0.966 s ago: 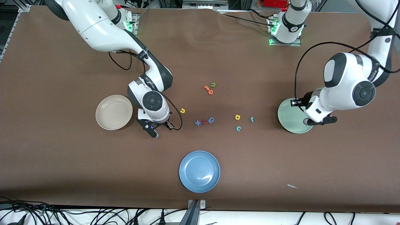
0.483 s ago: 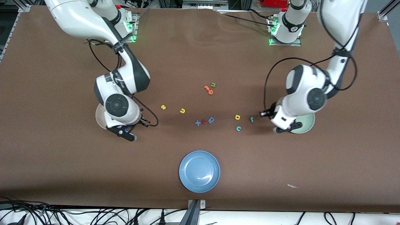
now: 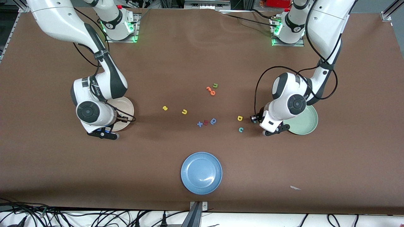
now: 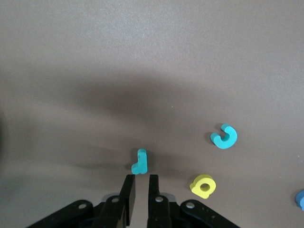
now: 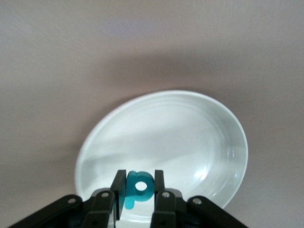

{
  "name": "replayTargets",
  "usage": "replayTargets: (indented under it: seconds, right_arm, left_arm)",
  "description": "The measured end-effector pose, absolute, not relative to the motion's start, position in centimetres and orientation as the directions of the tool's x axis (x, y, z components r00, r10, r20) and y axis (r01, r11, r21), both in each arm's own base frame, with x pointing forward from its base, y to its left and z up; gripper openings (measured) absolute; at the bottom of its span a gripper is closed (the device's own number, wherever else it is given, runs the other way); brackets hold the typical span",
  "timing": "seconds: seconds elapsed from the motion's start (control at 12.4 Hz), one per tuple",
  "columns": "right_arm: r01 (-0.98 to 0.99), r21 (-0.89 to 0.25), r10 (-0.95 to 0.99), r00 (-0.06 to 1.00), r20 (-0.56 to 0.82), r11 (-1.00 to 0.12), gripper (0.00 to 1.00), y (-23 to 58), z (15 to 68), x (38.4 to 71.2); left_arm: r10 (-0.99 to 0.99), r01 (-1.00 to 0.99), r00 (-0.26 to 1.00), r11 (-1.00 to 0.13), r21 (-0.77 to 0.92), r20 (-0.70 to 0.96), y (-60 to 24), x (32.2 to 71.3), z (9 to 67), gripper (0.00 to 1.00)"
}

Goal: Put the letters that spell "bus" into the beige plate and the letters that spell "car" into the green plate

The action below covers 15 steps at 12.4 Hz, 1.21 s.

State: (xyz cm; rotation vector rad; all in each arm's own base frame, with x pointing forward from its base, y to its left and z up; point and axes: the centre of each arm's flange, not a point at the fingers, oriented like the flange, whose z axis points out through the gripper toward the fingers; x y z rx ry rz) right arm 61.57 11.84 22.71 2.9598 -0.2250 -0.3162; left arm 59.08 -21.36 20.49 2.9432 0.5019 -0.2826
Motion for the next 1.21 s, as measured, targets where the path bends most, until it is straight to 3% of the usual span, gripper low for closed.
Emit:
replayTargets:
  seconds: [0.16,0.24,0.64,0.72,1.21]
  right_arm:
    - [-0.127,0.14,-0.151,0.972,-0.182,-0.982,0.27,11.0,20.2,59.6]
    - [-0.125,0.134,-0.147,0.974,-0.174,-0.983,0.34,11.0,19.5,59.0]
    - [-0.22,0.113,-0.235,0.962,-0.141,-0.969,0.92,13.5,25.0,59.1]
    - [-0.255,0.106,-0.268,0.954,-0.135,-0.961,1.0,16.0,26.2,58.6]
    - [-0.529,0.046,-0.53,0.84,-0.118,-0.848,1.0,27.2,24.8,55.4]
  left_arm:
    - [0.316,0.343,0.925,-0.934,0.105,-0.212,-21.3,59.0,19.9,0.19]
    - [0.318,0.345,0.923,-0.933,0.102,-0.216,-21.4,58.9,19.7,0.22]
    - [0.323,0.339,0.923,-0.939,0.048,-0.209,-21.9,58.5,17.9,0.22]
    - [0.322,0.338,0.924,-0.94,0.047,-0.207,-22.0,58.5,17.9,0.22]
    - [0.347,0.363,0.918,-0.93,0.056,-0.191,-23.0,59.3,18.4,0.22]
